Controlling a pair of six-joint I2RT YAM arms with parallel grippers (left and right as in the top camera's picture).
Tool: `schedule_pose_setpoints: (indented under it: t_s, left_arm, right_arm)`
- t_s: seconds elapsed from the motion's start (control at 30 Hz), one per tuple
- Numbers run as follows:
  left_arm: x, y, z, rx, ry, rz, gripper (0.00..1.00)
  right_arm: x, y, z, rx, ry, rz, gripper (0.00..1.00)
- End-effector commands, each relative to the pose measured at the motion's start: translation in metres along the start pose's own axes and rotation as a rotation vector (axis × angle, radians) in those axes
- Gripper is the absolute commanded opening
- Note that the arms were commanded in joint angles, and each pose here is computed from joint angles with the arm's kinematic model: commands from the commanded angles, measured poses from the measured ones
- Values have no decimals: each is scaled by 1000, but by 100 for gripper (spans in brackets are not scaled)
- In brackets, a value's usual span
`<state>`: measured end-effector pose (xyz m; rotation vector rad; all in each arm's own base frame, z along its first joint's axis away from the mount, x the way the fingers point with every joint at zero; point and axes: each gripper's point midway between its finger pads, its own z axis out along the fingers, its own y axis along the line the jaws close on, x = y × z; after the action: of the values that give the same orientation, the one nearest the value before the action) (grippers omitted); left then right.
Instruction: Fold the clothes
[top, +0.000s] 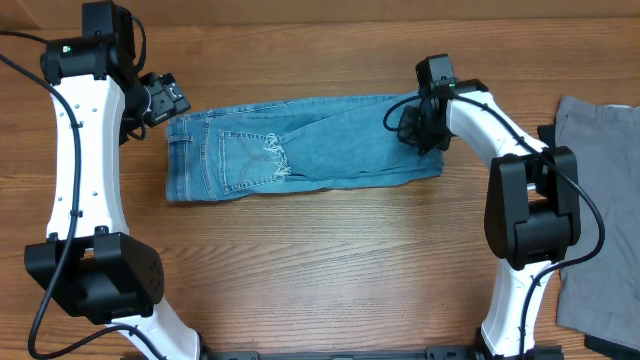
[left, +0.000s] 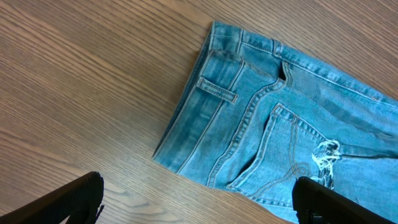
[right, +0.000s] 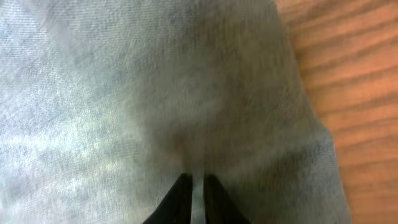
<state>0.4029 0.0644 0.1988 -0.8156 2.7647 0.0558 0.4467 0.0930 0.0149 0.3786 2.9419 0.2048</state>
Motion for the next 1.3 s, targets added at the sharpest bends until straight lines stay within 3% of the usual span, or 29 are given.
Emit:
schedule_pose_setpoints:
  t_s: [0.0,0.2,0.27,0.3,0.33,0.37,0.4,0.53,0.7,1.0,1.27]
  left_arm:
    - [-1,2,1,-1,2,0,100]
    - [-1,1,1,-1,2,0,100]
    - [-1,2,1,-1,2,0,100]
    - [-1,2,1,-1,2,0,100]
    - [-1,2,1,-1,2,0,100]
    - [-1,2,1,-1,2,0,100]
    - [-1,2,1,-1,2,0,100]
    - [-1,2,1,-1,2,0,100]
    - [-1,2,1,-1,2,0,100]
    - [-1,2,1,-1,2,0,100]
    - [-1,2,1,-1,2,0,100]
  right_arm:
    - [-21,44,-65,-84,-122,-97,11]
    - [-2,100,-104,-78,-224,-180,12]
    - [13,122,-105,-65,-241,-186,19]
    - [21,134,-103,-73,-245,-196,28]
    - [32,157,-99,-110,-254,-228,47]
    - [40,176,-97,-146,-266,-244,85]
    - [48,192,-93,-180,-274,-263,100]
    - [74,236,-72,-251,-281,-342,100]
    - [87,243,-37,-215,-263,-246,85]
    - [98,253,12,-85,-374,-384,84]
    - [114,247,59,-7,-366,-443,80]
